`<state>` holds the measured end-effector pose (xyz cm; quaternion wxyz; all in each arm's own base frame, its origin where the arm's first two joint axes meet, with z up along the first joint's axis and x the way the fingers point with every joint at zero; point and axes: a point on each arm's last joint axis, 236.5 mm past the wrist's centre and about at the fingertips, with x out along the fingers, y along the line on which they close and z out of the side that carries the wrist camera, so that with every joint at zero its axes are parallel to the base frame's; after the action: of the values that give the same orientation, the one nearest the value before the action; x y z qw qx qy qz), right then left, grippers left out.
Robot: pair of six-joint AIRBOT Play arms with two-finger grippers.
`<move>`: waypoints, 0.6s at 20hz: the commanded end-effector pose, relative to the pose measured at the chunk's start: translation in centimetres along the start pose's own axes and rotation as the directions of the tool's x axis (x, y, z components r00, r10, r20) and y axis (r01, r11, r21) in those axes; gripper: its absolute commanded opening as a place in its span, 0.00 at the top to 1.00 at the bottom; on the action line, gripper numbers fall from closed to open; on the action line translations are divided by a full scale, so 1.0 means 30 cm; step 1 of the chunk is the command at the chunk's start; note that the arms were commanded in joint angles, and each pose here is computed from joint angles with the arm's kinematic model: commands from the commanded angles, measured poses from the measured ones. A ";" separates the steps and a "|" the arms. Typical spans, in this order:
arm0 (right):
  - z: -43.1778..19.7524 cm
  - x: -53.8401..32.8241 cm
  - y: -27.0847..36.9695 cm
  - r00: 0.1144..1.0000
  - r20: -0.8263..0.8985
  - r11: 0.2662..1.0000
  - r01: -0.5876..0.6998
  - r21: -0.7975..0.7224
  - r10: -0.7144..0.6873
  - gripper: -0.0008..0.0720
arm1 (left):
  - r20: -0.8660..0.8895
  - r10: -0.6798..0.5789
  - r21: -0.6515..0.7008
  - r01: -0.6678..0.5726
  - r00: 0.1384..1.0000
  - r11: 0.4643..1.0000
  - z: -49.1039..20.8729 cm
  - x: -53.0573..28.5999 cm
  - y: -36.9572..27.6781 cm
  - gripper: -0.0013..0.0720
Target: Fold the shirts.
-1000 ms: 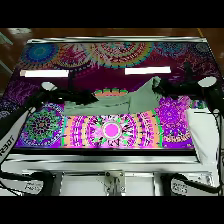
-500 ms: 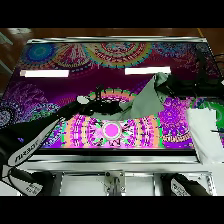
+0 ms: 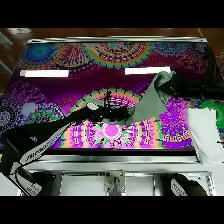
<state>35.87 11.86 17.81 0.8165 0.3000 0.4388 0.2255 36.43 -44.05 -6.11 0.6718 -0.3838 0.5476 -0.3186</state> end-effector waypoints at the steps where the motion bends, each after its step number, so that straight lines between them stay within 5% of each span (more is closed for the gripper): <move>1: 0.037 0.041 0.045 0.998 0.053 1.000 -0.020 -0.009 0.020 0.92 | 0.064 -0.029 0.075 0.025 0.998 0.997 0.118 -0.097 -0.039 0.92; 6: -0.010 0.363 0.219 0.993 0.048 0.993 -0.102 -0.061 0.105 0.92 | 0.332 0.062 0.408 -0.203 0.941 0.890 0.455 -0.605 -0.101 0.92; 12: -0.290 0.948 0.266 0.994 0.039 0.984 -0.103 0.143 0.098 0.89 | 0.632 -0.001 0.332 -0.270 0.775 0.904 0.612 -1.246 -0.254 0.92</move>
<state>41.56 32.35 8.54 0.7940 0.3337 0.4319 0.2677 48.02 -18.79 15.78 0.8760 -0.2751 0.2911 -0.2686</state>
